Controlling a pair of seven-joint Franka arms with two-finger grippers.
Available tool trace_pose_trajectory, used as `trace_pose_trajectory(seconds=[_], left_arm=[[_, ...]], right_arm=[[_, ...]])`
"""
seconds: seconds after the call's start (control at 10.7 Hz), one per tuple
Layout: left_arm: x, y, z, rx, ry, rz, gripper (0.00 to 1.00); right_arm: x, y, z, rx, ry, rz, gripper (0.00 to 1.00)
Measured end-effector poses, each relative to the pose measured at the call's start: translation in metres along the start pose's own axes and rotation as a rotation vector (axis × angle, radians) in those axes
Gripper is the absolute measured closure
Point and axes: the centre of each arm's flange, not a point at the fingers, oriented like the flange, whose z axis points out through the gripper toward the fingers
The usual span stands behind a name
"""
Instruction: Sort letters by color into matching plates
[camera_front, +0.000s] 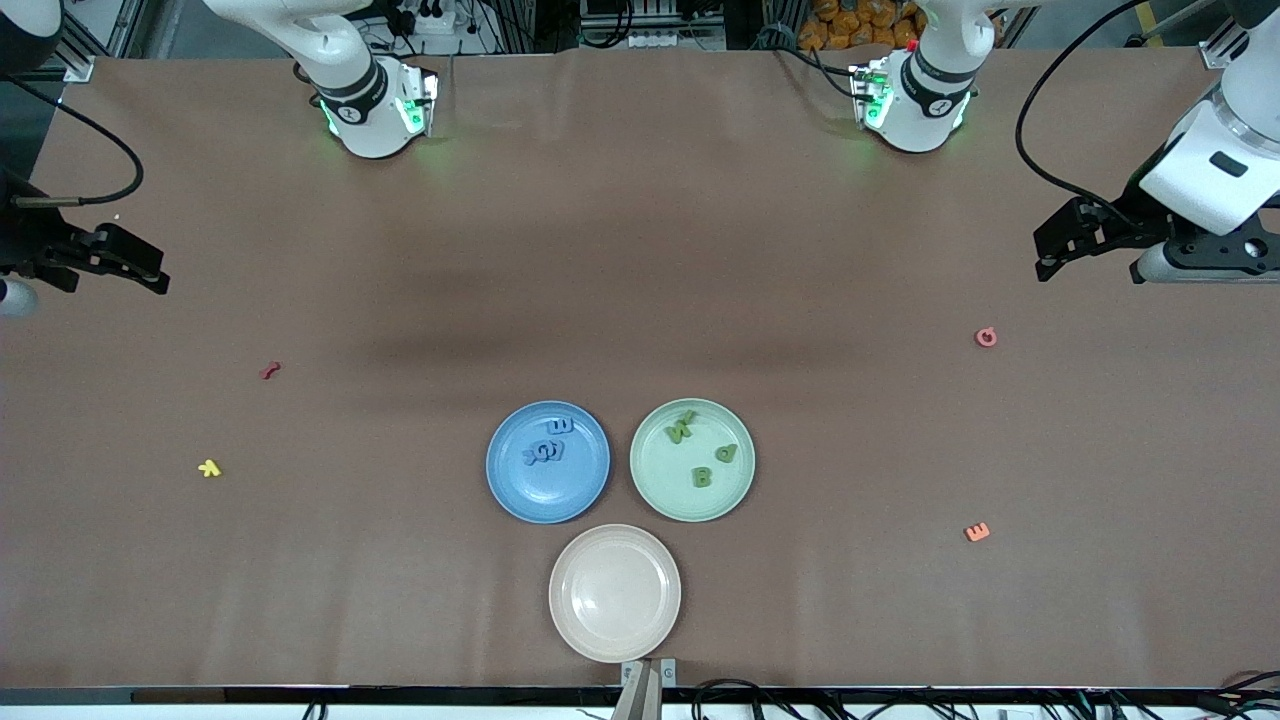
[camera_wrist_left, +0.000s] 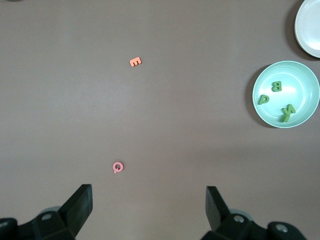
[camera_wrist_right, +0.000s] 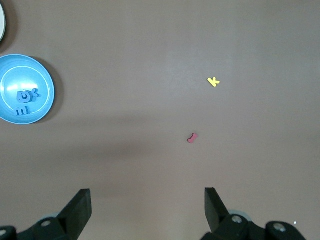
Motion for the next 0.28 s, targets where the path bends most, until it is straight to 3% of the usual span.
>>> trace_pose_trajectory(seconds=[0.28], left_arm=[[-0.0003, 0.0, 0.0002, 0.0, -0.003, 0.001, 0.0]], right_arm=[[0.0, 0.0, 0.0, 0.0, 0.0, 0.0, 0.0]])
